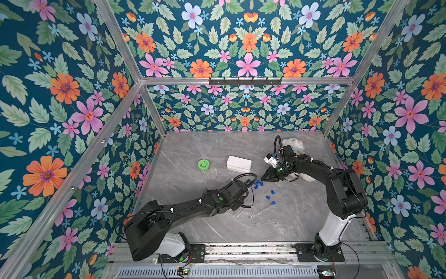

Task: Remove stoppers from test tubes
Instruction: Place the stopper at the center of the board.

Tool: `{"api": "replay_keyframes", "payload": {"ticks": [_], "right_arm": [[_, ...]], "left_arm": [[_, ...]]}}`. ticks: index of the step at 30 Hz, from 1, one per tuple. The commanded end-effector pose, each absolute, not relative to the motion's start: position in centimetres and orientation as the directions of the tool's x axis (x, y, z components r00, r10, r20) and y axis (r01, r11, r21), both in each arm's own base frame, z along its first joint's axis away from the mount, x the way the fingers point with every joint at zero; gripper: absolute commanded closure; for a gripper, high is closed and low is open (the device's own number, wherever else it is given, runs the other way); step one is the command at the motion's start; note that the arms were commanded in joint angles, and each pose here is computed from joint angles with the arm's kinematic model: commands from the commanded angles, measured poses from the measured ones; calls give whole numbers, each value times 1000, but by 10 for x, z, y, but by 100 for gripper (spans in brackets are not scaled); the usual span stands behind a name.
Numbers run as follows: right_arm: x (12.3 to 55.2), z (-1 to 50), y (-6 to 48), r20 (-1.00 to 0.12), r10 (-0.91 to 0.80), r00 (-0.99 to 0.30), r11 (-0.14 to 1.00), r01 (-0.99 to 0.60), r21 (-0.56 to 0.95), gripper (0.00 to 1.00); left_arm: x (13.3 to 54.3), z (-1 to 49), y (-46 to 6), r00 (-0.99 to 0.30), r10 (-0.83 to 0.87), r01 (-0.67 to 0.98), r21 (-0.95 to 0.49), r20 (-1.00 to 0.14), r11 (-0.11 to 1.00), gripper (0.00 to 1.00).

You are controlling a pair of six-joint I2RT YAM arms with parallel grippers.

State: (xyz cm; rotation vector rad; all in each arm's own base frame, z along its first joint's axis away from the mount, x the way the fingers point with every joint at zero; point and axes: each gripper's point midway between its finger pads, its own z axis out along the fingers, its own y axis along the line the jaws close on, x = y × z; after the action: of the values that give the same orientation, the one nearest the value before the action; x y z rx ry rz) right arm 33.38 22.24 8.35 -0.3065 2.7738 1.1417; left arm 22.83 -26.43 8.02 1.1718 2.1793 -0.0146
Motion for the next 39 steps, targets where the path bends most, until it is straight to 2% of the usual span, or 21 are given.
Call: {"api": "replay_keyframes", "payload": {"ticks": [1,19,39], "right_arm": [[335,76,220,-187,-153,-970,713,-240,658,100],[337,55,210,-151,-158,-976,778,-217,590,100],[337,52,208,-147,-168,-975,805,-222,551,92]], "left_arm": [[231,77,-270,-396,724,748,258,-565,611,100],[243,54,-281,-454,729,749,224,-512,623,100],[249,38,-282,-505,726,737,205,-466,644,100]]}}
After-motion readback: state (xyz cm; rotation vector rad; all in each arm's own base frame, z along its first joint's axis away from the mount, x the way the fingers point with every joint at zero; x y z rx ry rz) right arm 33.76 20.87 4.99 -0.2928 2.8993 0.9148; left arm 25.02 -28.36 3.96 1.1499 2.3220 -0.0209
